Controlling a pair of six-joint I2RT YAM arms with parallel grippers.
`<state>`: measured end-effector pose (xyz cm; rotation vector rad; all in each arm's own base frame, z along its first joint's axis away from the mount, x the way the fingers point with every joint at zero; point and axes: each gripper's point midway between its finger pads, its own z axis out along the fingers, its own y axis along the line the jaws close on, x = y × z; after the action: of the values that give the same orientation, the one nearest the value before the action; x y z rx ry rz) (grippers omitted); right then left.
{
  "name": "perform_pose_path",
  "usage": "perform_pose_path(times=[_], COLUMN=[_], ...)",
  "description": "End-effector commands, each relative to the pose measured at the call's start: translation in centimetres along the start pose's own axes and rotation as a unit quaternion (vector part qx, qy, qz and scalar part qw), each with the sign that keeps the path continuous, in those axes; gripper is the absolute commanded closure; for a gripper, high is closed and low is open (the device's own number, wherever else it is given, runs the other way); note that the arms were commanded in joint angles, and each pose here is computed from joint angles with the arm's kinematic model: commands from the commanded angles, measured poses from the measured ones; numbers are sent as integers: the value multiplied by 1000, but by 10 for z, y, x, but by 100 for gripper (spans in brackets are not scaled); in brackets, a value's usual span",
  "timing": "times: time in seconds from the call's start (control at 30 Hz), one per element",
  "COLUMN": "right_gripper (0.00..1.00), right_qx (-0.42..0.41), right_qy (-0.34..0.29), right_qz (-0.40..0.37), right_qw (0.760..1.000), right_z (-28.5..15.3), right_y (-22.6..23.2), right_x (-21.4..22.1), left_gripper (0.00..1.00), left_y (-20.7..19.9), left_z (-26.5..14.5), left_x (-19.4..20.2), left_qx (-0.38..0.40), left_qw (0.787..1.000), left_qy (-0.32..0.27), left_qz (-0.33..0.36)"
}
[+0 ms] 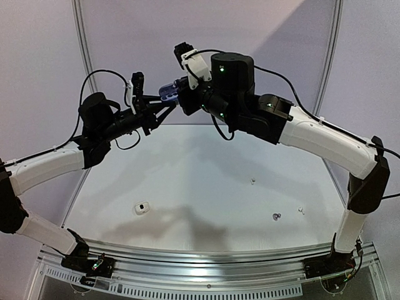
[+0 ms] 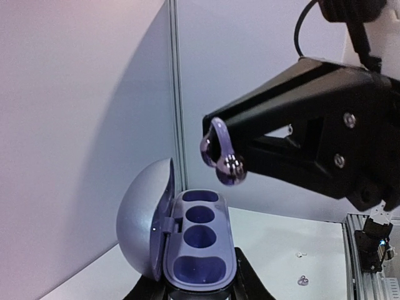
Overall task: Insert the wireless bluetooth earbuds into the charging case
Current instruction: Insert the right earbud into the right side groove of the charging case.
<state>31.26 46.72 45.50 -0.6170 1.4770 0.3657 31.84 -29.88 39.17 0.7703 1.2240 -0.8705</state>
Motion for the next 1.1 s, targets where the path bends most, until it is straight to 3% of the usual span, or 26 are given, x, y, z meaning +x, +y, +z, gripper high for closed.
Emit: perform_pose_path(times=[0.0, 0.7, 1.07], right_gripper=[100, 100, 100], right_qx=[12, 51, 77], right_qy=[7, 37, 30], right_qz=[-26, -70, -50], right_qw=[1000, 996, 995], right_z=[4, 16, 21], right_y=[6, 1, -8], right_x=[7, 32, 27], left_gripper=[100, 100, 100], left_y=[0, -5, -7], left_z=[7, 6, 5], left_x=[-1, -2, -2], left_qx=[-3, 10, 13], left_qw=[1000, 1000, 1000], left_qy=[-8, -4, -5], left_qz=[-2, 19, 19])
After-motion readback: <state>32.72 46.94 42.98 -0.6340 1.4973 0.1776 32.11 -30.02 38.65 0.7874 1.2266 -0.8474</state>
